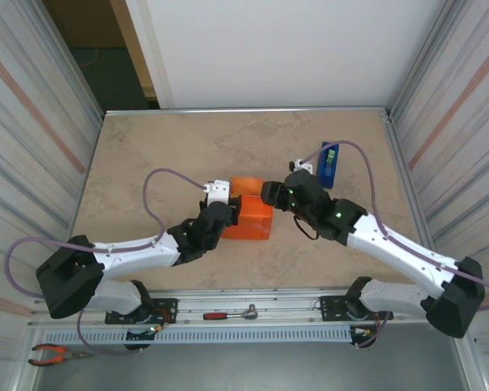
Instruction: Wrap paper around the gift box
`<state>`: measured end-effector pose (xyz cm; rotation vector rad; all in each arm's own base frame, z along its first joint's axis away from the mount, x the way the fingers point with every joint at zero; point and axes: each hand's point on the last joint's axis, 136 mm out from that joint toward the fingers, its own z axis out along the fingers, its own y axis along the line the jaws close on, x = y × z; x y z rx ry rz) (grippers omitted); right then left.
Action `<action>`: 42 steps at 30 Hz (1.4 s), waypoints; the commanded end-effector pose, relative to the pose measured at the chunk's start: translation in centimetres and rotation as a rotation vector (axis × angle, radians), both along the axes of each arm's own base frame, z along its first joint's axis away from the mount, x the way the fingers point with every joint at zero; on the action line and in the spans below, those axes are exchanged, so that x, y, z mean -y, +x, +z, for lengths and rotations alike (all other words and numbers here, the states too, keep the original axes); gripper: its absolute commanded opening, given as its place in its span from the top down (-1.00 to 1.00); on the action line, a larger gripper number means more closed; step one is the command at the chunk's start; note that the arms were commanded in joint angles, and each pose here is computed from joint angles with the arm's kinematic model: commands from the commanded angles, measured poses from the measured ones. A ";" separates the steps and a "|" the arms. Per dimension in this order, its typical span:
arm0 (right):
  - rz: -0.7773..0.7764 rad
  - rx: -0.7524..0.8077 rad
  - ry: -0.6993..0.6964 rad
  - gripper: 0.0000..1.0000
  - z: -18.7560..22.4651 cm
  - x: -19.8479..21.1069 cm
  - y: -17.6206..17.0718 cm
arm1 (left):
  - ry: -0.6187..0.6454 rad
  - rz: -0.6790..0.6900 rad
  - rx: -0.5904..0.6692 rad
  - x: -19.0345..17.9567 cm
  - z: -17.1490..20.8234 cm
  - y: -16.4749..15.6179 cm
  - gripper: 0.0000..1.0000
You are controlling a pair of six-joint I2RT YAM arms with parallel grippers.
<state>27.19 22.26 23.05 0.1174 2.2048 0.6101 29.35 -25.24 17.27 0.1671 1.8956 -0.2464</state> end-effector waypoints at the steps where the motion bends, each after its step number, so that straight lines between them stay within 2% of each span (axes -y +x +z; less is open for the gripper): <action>1: -0.083 0.000 0.070 -0.37 0.0 2.5 -0.2 | 0.071 -0.019 -0.065 0.0 -2.4 -0.7 0.10; 3: -0.116 -0.038 0.103 -0.26 -1.6 3.4 0.1 | 0.073 -0.017 -0.066 0.0 -2.5 -0.7 0.10; 4: -0.123 -0.036 0.133 -0.14 -1.5 3.7 0.0 | 0.072 -0.016 -0.064 -0.1 -2.4 -0.7 0.10; 8: -0.124 -0.069 0.184 0.66 -2.9 3.6 0.4 | 0.071 -0.017 -0.066 -0.1 -2.5 -0.8 0.10; 11: -0.100 -0.094 0.195 0.99 -3.8 2.5 1.0 | 0.071 -0.018 -0.066 0.0 -2.5 -0.7 0.11; 17: -0.067 -0.120 0.226 1.00 -4.7 0.5 1.9 | 0.069 -0.019 -0.067 0.1 -2.4 -0.7 0.11; 26: 0.020 -0.105 0.237 1.00 -3.7 -2.7 1.6 | 0.067 -0.018 -0.067 0.1 -2.4 -0.7 0.11; 42: 0.120 -0.127 0.166 1.00 -4.6 -6.1 0.5 | 0.062 -0.014 -0.069 -0.1 -2.4 -0.8 0.11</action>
